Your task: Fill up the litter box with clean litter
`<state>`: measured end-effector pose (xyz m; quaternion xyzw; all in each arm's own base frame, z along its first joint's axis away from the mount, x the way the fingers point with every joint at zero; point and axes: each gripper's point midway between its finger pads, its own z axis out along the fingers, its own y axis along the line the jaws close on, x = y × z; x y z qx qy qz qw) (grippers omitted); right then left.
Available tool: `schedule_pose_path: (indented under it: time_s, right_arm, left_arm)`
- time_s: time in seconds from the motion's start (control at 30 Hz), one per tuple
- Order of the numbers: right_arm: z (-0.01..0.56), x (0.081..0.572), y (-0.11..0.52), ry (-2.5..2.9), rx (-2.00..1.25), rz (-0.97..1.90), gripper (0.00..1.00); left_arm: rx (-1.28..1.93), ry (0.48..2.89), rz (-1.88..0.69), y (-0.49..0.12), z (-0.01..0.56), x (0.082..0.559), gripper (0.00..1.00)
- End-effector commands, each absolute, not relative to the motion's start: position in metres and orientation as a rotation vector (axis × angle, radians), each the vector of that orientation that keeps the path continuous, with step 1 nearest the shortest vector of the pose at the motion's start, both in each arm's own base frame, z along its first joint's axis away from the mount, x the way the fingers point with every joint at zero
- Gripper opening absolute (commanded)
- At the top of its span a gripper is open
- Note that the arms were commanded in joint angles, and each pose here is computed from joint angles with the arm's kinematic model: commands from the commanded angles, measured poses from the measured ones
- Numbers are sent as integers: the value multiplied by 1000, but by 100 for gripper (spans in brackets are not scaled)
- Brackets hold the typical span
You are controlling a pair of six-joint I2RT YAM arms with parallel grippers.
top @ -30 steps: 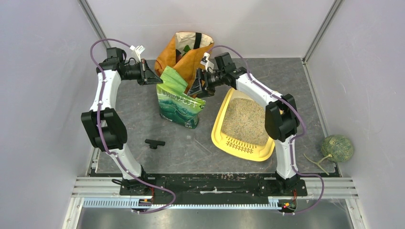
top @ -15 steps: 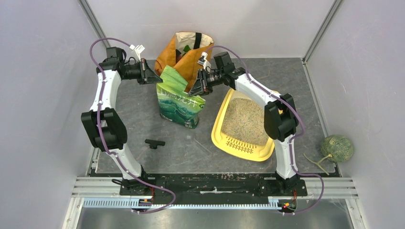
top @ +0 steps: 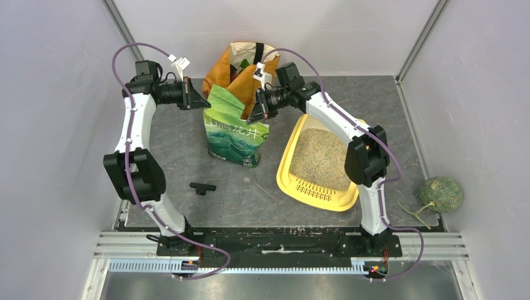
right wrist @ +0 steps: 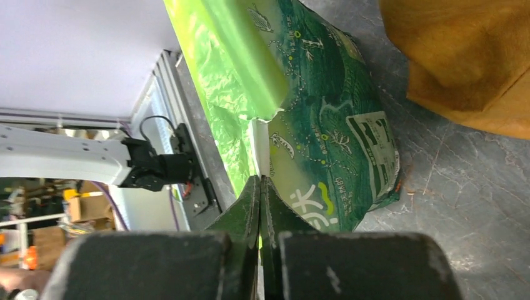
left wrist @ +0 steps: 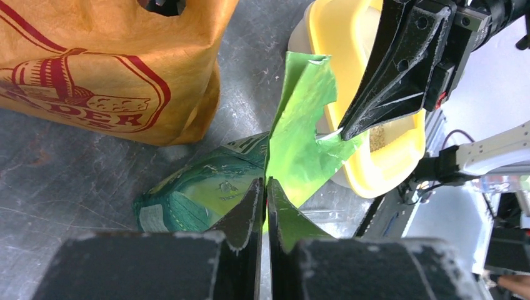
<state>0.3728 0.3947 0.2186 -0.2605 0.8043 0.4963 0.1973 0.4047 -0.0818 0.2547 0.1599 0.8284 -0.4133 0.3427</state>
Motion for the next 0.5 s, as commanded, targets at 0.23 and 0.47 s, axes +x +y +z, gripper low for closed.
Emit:
schedule_pose_path:
  time_s: [0.23, 0.47]
  right_arm:
    - [273, 374, 391, 1981, -945, 1153, 57]
    - [286, 400, 394, 1857, -937, 1071, 82]
  left_arm:
    - [760, 1916, -1029, -95, 289, 372, 2]
    - [783, 1869, -1061, -97, 294, 371, 2]
